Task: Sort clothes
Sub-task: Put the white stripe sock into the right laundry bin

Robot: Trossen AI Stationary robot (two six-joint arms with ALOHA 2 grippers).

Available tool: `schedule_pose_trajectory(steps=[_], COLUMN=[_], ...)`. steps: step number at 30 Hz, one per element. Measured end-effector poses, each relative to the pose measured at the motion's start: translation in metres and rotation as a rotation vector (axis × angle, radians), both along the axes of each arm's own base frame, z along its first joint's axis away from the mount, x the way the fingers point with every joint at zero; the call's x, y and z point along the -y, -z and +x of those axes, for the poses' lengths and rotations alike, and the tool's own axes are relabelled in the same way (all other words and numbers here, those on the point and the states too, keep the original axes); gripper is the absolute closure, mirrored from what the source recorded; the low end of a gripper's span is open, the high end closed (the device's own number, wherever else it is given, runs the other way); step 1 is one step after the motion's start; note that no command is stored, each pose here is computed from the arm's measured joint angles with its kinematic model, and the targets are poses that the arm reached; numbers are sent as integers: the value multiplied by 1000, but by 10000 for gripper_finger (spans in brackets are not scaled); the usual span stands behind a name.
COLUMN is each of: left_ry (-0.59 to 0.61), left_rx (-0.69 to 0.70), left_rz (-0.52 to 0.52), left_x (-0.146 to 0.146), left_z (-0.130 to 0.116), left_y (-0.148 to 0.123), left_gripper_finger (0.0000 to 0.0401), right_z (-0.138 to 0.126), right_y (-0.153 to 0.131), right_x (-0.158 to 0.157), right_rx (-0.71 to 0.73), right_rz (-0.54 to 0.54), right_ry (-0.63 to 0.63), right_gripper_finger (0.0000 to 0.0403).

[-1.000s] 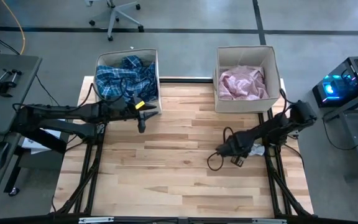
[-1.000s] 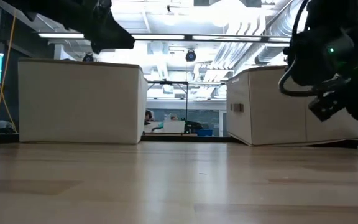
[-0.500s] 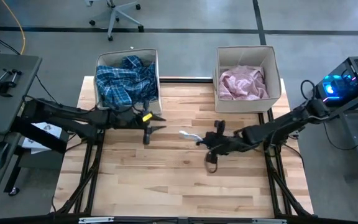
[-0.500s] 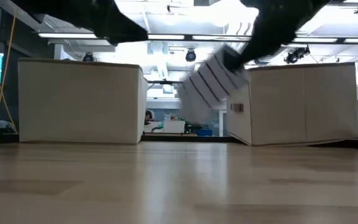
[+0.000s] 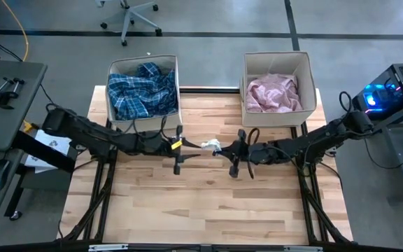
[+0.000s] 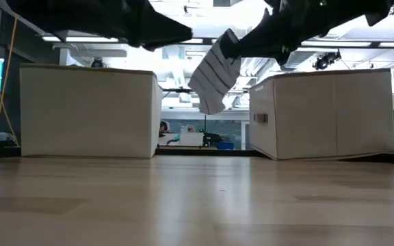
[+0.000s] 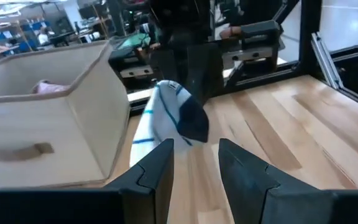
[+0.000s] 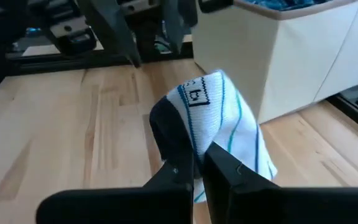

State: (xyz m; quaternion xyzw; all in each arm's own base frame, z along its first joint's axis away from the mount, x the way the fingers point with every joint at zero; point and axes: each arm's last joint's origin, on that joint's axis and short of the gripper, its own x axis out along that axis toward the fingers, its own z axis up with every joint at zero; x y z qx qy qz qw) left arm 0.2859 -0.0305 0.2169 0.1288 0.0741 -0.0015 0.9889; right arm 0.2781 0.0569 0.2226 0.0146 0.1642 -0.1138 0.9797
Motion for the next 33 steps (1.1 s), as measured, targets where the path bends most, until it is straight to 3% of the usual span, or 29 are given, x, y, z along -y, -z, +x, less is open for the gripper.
schedule_pose_trajectory(steps=[7, 13, 18, 22, 26, 30, 33], left_ry=[74, -109, -144, -147, -146, -146, -146], left_rx=[109, 84, 16, -11, -12, -1, 3], left_rz=[3, -6, -13, -28, -31, -33, -34], left_x=[4, 1, 1, 1, 2, 2, 2], left_z=[22, 43, 49, 51, 51, 51, 51], left_y=[21, 41, 64, 74, 74, 72, 71], left_gripper_finger=[241, 197, 193, 201, 216, 228, 233], right_z=[0, -2, -12, -20, -27, -34, -41], right_y=[0, -1, -37, -77, -117, -151, -169], right_x=[0, -7, -21, -28, -24, 9, 54], right_rx=[-2, -39, -73, -74, -100, -207, -310], right_rz=[-2, -23, -99, -189, -337, -469, -488], right_ry=[-1, -60, 12, 115, 299, 484, 654], right_gripper_finger=[402, 402, 402, 402, 402, 402, 402])
